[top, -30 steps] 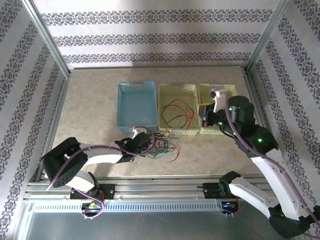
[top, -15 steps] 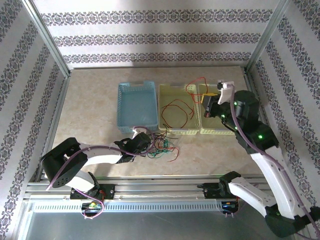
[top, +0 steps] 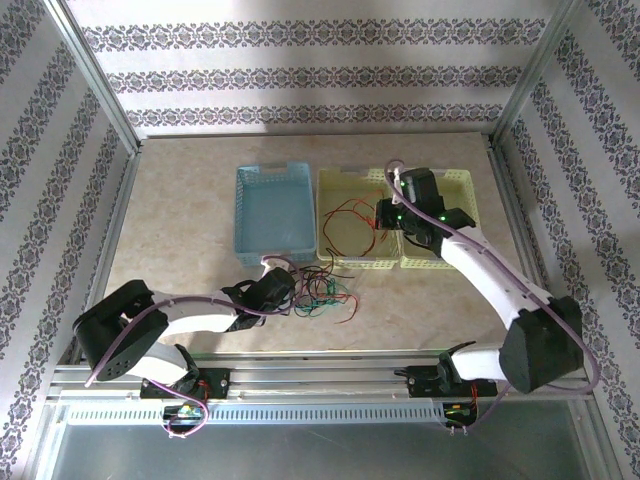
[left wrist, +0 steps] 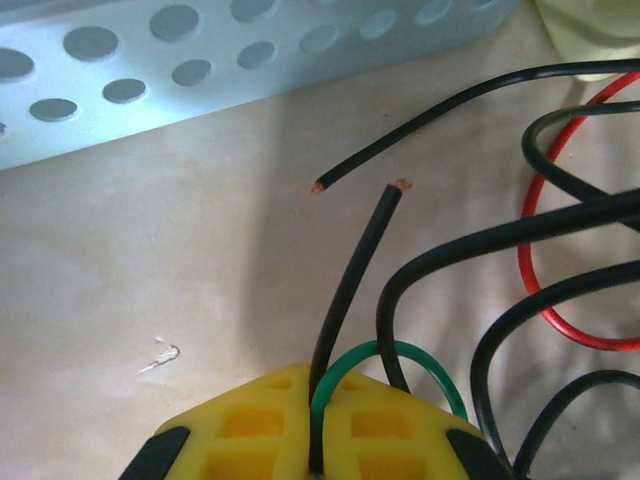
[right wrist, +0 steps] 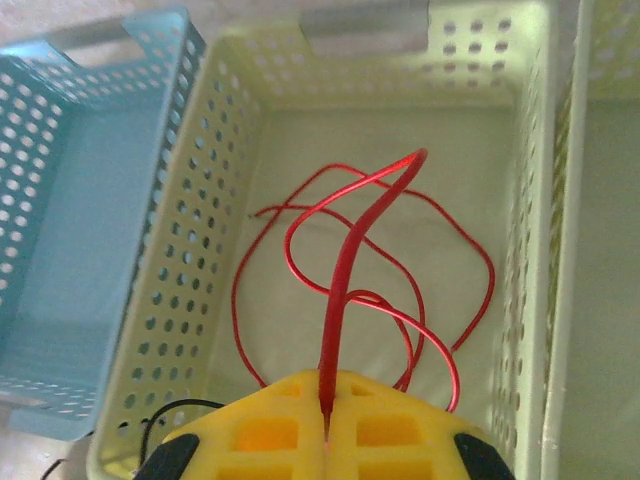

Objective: Untangle the cables

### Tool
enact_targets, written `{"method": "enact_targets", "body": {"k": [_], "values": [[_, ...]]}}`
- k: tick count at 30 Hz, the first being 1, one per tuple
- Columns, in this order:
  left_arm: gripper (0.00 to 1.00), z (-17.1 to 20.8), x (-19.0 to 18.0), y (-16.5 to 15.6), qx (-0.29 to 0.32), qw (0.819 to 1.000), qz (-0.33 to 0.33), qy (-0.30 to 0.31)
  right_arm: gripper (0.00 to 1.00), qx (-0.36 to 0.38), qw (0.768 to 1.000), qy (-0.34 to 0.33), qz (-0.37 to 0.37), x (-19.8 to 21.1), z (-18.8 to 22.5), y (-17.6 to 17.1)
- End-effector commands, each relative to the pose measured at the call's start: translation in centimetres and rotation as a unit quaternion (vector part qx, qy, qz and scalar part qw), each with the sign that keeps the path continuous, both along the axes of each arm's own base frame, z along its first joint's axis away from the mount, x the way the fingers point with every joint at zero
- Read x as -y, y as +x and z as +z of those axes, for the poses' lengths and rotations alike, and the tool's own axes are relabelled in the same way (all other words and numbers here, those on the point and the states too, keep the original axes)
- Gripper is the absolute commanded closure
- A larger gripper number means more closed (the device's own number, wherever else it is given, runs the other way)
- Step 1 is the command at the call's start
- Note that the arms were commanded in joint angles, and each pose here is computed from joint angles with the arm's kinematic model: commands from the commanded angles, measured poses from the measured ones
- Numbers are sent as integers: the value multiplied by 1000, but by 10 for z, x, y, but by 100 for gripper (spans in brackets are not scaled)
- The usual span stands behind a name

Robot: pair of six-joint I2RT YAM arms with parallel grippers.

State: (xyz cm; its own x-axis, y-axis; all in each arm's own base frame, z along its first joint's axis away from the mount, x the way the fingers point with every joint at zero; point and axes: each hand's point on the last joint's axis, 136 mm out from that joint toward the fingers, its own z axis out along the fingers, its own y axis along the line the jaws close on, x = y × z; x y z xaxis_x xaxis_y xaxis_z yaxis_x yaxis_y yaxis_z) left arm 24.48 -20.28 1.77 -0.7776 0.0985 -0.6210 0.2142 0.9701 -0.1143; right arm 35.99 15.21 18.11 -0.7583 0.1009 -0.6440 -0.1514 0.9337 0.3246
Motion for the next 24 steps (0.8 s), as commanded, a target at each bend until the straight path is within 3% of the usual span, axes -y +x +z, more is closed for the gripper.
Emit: {"method": "enact_targets", "body": {"k": [1, 4, 6, 9, 13, 15, 20, 24], "values": [[100, -6, -8, -8, -15, 1000, -5, 9, 95, 6, 999, 32, 13, -10, 1, 6], [100, -6, -9, -8, -15, 1000, -3, 9, 88, 6, 998, 55, 43, -23, 2, 1], [100, -6, -8, -8, -15, 1000, -3, 8, 65, 13, 996, 66, 56, -27, 7, -4], [100, -6, -8, -8, -14, 1000, -3, 6, 51, 24, 997, 50, 48, -22, 12, -15], [100, -6, -9, -8, -13, 1000, -1, 8, 50, 5, 997, 36, 74, -27, 6, -52], [100, -8, -10, -8, -14, 1000, -1, 10, 50, -17, 992, 35, 121, -43, -5, -84], [100, -12, -10, -9, -20, 1000, -3, 14, 53, -90, 966, 53, 239, -78, -44, -160], [100, -13, -9, -9, -23, 1000, -6, 19, 54, -129, 950, 52, 279, -88, -64, -187]]}}
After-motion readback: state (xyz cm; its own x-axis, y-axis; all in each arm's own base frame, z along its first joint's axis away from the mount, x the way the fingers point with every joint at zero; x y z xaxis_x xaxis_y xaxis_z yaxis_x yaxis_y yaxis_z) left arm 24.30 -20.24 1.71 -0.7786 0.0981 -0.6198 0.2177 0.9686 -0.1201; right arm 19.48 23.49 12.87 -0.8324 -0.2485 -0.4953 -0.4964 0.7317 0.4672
